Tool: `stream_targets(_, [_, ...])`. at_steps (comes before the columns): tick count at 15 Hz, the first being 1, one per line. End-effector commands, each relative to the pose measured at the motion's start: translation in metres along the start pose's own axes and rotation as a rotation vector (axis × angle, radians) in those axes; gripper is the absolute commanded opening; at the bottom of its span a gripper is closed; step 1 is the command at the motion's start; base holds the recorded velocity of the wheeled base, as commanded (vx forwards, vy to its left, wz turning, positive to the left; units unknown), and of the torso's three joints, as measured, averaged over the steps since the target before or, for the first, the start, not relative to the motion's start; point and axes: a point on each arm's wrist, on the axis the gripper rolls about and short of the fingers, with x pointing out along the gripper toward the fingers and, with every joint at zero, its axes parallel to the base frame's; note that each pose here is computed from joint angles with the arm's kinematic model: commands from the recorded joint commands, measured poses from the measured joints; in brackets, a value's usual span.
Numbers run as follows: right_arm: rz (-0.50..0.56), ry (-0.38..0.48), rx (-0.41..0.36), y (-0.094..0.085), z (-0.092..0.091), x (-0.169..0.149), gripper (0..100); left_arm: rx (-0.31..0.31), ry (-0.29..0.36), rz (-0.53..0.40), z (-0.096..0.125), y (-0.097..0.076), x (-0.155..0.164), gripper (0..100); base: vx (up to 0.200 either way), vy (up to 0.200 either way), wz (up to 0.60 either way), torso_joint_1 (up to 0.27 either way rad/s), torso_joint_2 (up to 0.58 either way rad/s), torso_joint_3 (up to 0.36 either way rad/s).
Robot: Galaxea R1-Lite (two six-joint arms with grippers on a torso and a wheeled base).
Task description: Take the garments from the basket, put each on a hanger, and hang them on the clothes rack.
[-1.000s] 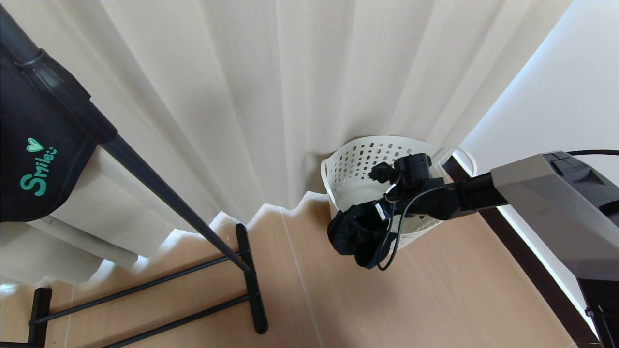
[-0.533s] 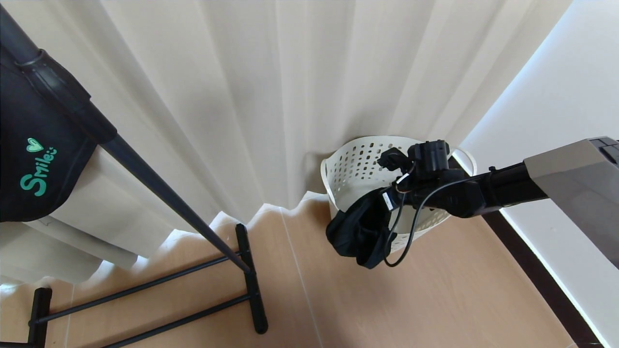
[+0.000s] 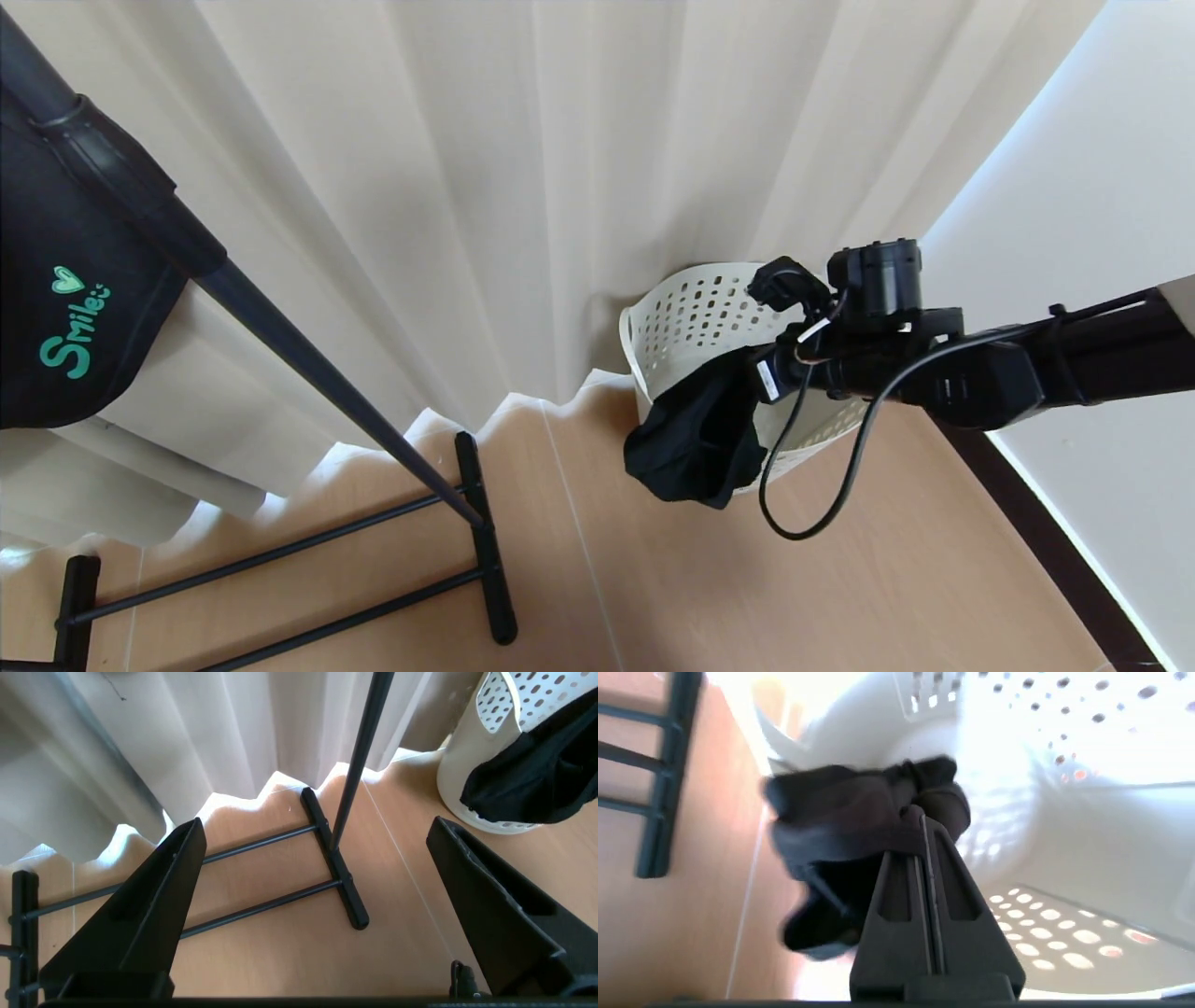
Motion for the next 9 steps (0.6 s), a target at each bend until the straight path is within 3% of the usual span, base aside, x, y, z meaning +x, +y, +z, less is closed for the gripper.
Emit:
stream_targets(1, [0.032,-0.076,-0.022,0.016,0.016,-0.052,0,0.000,-0.001,0.000,0.000,0.000,0.000,100,0.000,0.000,0.00,0.000,0.00,0.000])
stream_targets(5, [0.110,-0.128,-0.044,0.044,0.006,-0.127,0,0.001,-0.001,-0.003,0.000,0.000,0.000,100,0.000,0.000,0.00,0.000,0.00,0.000])
stream_targets(9, [0.155,-0.145,-0.064,0.054,-0.010,-0.161,0,0.001,-0.001,-0.003,0.000,0.000,0.000,100,0.000,0.000,0.00,0.000,0.00,0.000])
